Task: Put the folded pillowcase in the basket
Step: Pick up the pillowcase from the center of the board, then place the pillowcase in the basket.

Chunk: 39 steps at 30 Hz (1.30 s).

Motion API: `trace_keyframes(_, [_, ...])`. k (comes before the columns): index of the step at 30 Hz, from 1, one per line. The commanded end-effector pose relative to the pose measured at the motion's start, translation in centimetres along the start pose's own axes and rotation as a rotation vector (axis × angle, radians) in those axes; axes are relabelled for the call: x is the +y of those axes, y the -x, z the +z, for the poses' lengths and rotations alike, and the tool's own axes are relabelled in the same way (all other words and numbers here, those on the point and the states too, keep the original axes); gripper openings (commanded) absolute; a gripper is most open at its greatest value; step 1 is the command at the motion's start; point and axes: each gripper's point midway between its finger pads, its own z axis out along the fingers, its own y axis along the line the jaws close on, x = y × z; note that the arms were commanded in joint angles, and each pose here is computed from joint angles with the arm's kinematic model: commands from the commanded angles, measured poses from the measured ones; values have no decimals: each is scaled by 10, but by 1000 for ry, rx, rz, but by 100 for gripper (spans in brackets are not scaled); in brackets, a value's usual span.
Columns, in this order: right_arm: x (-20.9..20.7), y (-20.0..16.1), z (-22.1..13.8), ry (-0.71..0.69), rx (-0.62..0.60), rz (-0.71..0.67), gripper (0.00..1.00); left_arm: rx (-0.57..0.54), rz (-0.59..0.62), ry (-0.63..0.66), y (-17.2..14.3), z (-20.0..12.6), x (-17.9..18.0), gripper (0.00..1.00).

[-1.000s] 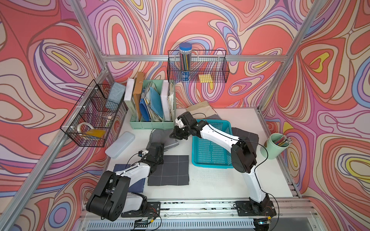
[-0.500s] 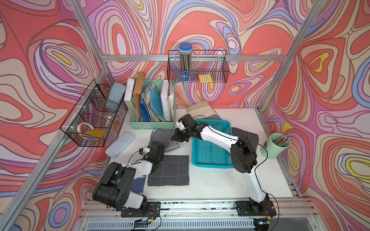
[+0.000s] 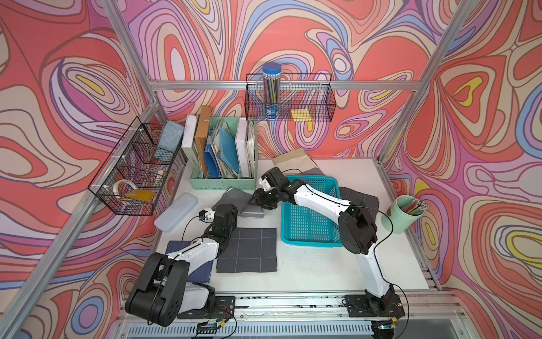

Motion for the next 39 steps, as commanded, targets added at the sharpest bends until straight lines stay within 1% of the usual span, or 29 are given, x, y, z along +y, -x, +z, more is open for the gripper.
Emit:
trace_keyframes(1, [20,9,-37,15,-71,-54,63,-40,94,-6,11,-3,-19,0])
trace_keyframes(3, [25,8,-46,25,-81,-52,66,-45,114,-8,14,-3,-20,0])
trace_keyframes(4, [27,7,-51,35,-87,-49,66,-48,117,-38,15,-3,-36,0])
trace_keyframes(8, [33,-2,-68,58,-75,-20,68,-53,164,-48,19,-4,-48,0])
trace_keyframes(10, [35,-16,-73,98,-37,19,71,-13,172,-53,18,-1,-54,0])
trace_keyframes(12, [32,-26,-80,111,-33,52,72,4,176,-72,15,0,-60,0])
trace_keyframes(16, [24,-36,-98,78,-60,57,72,34,203,-64,10,0,-61,0])
trace_keyframes(20, [24,-24,-125,16,-132,-2,72,79,229,-79,3,-1,-72,0])
trace_keyframes(22, [20,-16,-137,-19,-171,-16,72,108,276,-106,-2,-5,-93,0])
trace_keyframes(28, [-13,13,-192,-148,-304,-26,71,194,531,-189,-13,-35,-175,0])
trace_keyframes(30, [-25,20,-211,-178,-339,-15,70,232,608,-204,-18,-44,-196,0])
trace_keyframes(32, [-37,24,-229,-212,-378,-6,70,303,654,-225,-29,-50,-213,0])
trace_keyframes(35, [-56,26,-250,-266,-423,10,70,446,674,-280,-54,-58,-236,0])
trace_keyframes(39, [-75,24,-268,-298,-452,29,70,629,688,-314,-91,-65,-250,0])
